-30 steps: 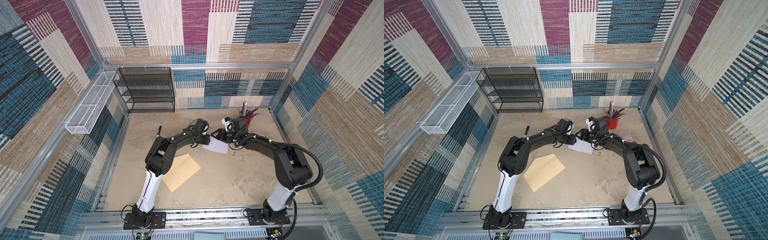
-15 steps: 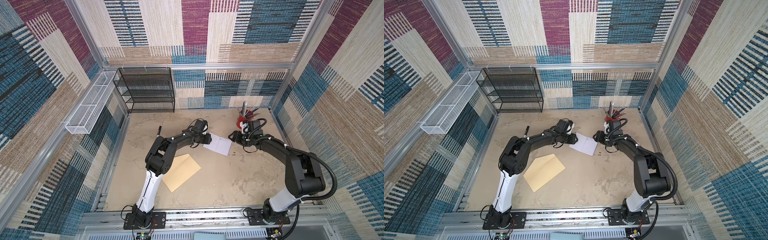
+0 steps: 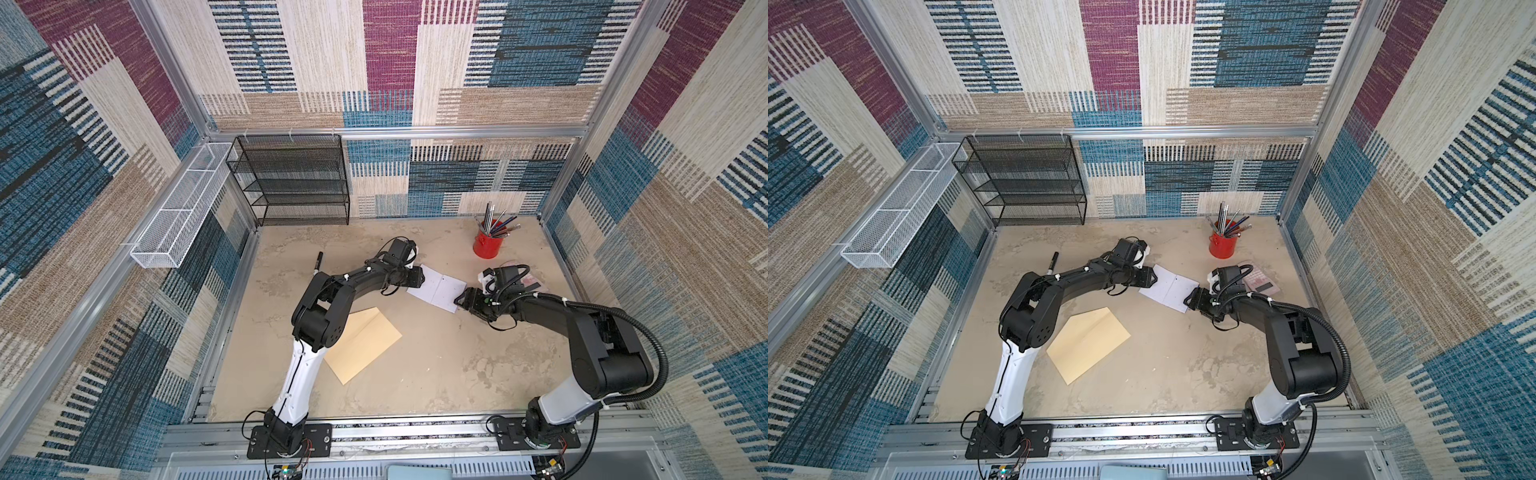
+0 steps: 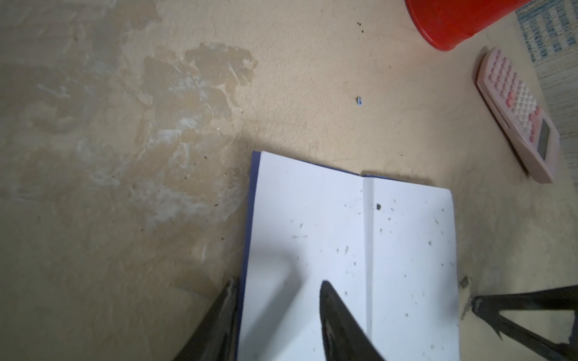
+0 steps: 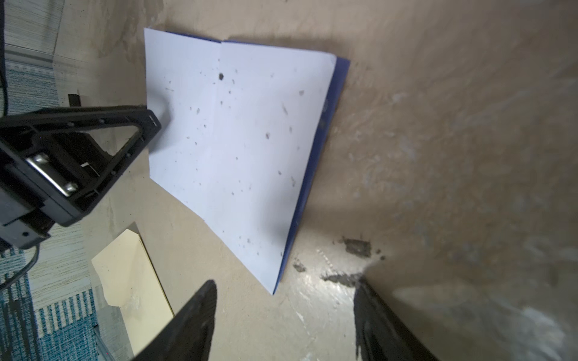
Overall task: Fold the letter paper in half and place it into the envelope
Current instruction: Fold the letter paper at the center of the board.
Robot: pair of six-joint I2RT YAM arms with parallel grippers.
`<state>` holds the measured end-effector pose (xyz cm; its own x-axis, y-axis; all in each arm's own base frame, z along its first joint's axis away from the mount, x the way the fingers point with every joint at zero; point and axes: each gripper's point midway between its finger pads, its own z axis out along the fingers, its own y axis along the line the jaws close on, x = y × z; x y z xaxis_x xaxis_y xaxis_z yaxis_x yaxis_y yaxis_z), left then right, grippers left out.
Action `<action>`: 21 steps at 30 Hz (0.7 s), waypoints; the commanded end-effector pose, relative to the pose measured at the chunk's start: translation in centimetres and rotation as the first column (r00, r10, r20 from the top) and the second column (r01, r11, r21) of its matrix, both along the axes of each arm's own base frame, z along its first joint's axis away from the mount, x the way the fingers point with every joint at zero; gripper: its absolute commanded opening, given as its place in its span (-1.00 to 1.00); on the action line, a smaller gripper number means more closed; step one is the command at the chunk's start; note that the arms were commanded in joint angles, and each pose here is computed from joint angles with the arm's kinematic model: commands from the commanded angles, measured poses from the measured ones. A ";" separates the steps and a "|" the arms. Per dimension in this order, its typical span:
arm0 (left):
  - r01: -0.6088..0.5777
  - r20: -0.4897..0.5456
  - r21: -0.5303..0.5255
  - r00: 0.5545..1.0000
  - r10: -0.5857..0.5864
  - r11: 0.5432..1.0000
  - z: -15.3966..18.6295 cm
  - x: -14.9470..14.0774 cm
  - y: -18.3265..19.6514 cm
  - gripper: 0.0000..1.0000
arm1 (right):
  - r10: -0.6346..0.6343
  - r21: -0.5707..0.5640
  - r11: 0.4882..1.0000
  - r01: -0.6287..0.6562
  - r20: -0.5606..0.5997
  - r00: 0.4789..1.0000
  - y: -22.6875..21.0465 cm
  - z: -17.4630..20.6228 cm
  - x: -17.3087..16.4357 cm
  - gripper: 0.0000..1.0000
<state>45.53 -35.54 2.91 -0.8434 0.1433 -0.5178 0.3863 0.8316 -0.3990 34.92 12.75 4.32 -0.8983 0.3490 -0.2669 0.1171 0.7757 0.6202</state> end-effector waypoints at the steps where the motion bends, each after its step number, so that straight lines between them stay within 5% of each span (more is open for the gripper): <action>1: -0.019 -0.211 0.147 0.976 0.050 0.989 -4.8 -4.1 2.9 -0.09 | 0.002 0.050 0.999 -0.002 -0.006 1.000 0.8 -0.3 0.4 0.42; 8: -0.016 -0.232 0.138 0.972 0.048 0.990 -5.4 -4.8 2.5 -0.09 | 0.019 0.118 0.993 -0.018 -0.013 1.000 3.0 -0.7 0.7 0.41; 21: -0.010 -0.247 0.128 0.968 0.042 0.992 -5.2 -5.8 2.6 -0.11 | 0.005 0.183 0.982 -0.043 0.202 0.979 3.9 7.0 3.5 0.42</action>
